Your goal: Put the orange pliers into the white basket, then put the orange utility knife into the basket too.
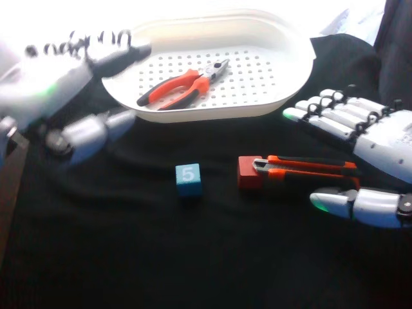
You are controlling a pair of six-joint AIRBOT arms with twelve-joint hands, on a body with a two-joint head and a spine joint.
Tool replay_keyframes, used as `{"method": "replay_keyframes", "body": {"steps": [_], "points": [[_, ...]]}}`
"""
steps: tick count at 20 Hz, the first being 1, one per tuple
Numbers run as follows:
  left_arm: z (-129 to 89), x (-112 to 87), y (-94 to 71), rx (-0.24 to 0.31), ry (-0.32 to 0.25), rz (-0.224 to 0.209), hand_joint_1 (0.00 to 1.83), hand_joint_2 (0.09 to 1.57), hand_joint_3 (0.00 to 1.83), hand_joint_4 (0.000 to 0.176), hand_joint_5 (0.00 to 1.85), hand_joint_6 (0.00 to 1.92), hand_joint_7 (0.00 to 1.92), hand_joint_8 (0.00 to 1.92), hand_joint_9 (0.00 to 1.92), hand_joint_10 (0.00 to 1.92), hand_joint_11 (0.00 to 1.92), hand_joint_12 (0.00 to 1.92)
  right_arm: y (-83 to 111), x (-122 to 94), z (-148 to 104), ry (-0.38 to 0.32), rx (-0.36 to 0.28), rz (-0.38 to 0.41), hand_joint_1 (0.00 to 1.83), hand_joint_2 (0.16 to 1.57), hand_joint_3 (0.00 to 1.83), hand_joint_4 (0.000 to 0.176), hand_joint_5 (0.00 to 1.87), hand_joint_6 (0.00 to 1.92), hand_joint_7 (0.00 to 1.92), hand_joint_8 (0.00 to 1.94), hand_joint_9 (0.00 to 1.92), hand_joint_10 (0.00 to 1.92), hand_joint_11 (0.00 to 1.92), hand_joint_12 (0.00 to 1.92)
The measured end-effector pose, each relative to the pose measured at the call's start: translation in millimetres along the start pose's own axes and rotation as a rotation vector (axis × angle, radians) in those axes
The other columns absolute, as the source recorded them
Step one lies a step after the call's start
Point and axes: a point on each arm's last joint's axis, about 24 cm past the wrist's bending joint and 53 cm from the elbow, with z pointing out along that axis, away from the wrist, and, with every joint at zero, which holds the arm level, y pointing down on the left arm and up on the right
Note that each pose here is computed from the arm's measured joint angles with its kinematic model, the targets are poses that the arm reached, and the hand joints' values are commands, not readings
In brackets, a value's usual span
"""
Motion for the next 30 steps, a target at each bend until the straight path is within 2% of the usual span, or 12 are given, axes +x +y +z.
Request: {"method": "replay_keyframes", "body": {"steps": [2, 4, 6, 7, 8, 9, 10, 14, 18, 21, 27, 30], "points": [[-14, 3.3, 6.6, -0.009, -0.018, -0.064, 0.62, 1.45, 0.0, 0.0, 0.29, 0.03, 0.36, 0.03, 0.36, 0.11, 0.0, 1.24, -4.4, 5, 6, 0.014, 0.013, 0.007, 0.57, 1.27, 0.0, 0.0, 0.0, 0.0, 0.04, 0.0, 0.1, 0.01, 0.0, 0.4], [-28, 4.0, 9.5, -0.027, -0.047, -0.092, 0.59, 1.46, 0.0, 0.003, 0.27, 0.01, 0.4, 0.02, 0.38, 0.1, 0.0, 1.14, -6.8, 10, 14, 0.023, 0.019, 0.018, 0.6, 1.28, 0.0, 0.0, 0.04, 0.01, 0.16, 0.02, 0.2, 0.05, 0.0, 0.75], [-37, 2.5, 3.9, -0.01, -0.072, -0.106, 0.6, 1.45, 0.0, 0.016, 0.27, 0.01, 0.45, 0.03, 0.59, 0.19, 0.0, 1.3, -8.1, 14, 20, 0.032, 0.023, 0.025, 0.69, 1.29, 0.0, 0.0, 0.32, 0.05, 0.53, 0.14, 0.21, 0.89, 0.0, 1.54], [-40, 1.0, 5.7, -0.012, -0.083, -0.112, 0.61, 1.44, 0.0, 0.007, 0.29, 0.01, 0.48, 0.02, 0.61, 0.21, 0.0, 1.29, -10.4, 15, 22, 0.038, 0.028, 0.022, 0.75, 1.29, 0.0, 0.0, 0.49, 0.44, 0.54, 0.89, 0.32, 1.4, 0.13, 1.8], [-47, 0.7, 13.7, -0.04, -0.098, -0.131, 0.64, 1.44, 0.0, 0.011, 0.3, 0.02, 0.48, 0.02, 0.63, 0.22, 0.0, 1.26, -14.4, 14, 27, 0.031, 0.036, 0.028, 0.86, 1.34, 0.0, 0.0, 0.55, 1.36, 0.56, 1.22, 0.44, 1.54, 0.29, 1.86], [-47, 0.7, 13.7, -0.04, -0.098, -0.131, 0.64, 1.44, 0.0, 0.011, 0.3, 0.02, 0.48, 0.02, 0.63, 0.22, 0.0, 1.26, -14.4, 14, 27, 0.031, 0.036, 0.028, 0.86, 1.34, 0.0, 0.0, 0.55, 1.36, 0.56, 1.22, 0.44, 1.54, 0.29, 1.86], [-53, 1.7, 18.7, -0.059, -0.103, -0.141, 0.73, 1.43, 0.0, 0.007, 0.34, 0.02, 0.56, 0.04, 0.64, 0.22, 0.0, 1.18, -13.5, 11, 30, 0.019, 0.035, 0.023, 0.88, 1.35, 0.0, 0.005, 0.59, 1.63, 0.78, 1.85, 0.82, 1.89, 0.84, 1.92], [-61, 0.7, 23.5, -0.078, -0.122, -0.152, 0.76, 1.41, 0.0, 0.0, 0.33, 0.01, 0.47, 0.0, 0.67, 0.24, 0.0, 1.19, -18.1, 3, 38, -0.011, 0.037, 0.013, 1.25, 1.28, 0.0, 0.0, 1.06, 1.92, 1.29, 1.94, 1.4, 1.92, 1.48, 1.92], [-62, -2.7, 21.5, -0.067, -0.137, -0.151, 0.75, 1.41, 0.0, 0.004, 0.33, 0.0, 0.51, 0.03, 0.67, 0.23, 0.0, 1.3, 0.5, -3, 34, -0.029, -0.005, 0.012, 1.33, 1.25, 0.0, 0.0, 1.06, 1.92, 1.34, 1.94, 1.44, 1.92, 1.42, 1.92], [-63, -4.3, 22.2, -0.069, -0.144, -0.152, 0.75, 1.4, 0.0, 0.012, 0.34, 0.0, 0.78, 0.11, 0.62, 0.17, 0.0, 1.01, 22.3, -15, 15, -0.036, -0.057, -0.03, 1.14, 1.34, 0.02, 0.0, 1.02, 1.92, 1.3, 1.94, 1.44, 1.92, 1.45, 1.92], [-63, -4.6, 21.4, -0.066, -0.145, -0.151, 0.72, 1.41, 0.0, 0.014, 0.34, 0.0, 0.71, 0.03, 0.65, 0.06, 0.0, 1.17, 43.4, -72, -9, -0.197, -0.127, -0.073, 1.37, 1.28, 0.0, 0.017, 0.91, 1.92, 1.21, 1.94, 1.41, 1.92, 1.47, 1.92], [-64, -4.1, 21.0, -0.069, -0.146, -0.157, 0.7, 1.4, 0.0, 0.011, 0.38, 0.01, 0.72, 0.03, 0.52, 0.01, 0.0, 0.87, 64.7, -92, -3, -0.236, -0.189, -0.103, 1.29, 1.29, 0.0, 0.016, 0.86, 1.92, 1.22, 1.94, 1.39, 1.92, 1.42, 1.92]]}}
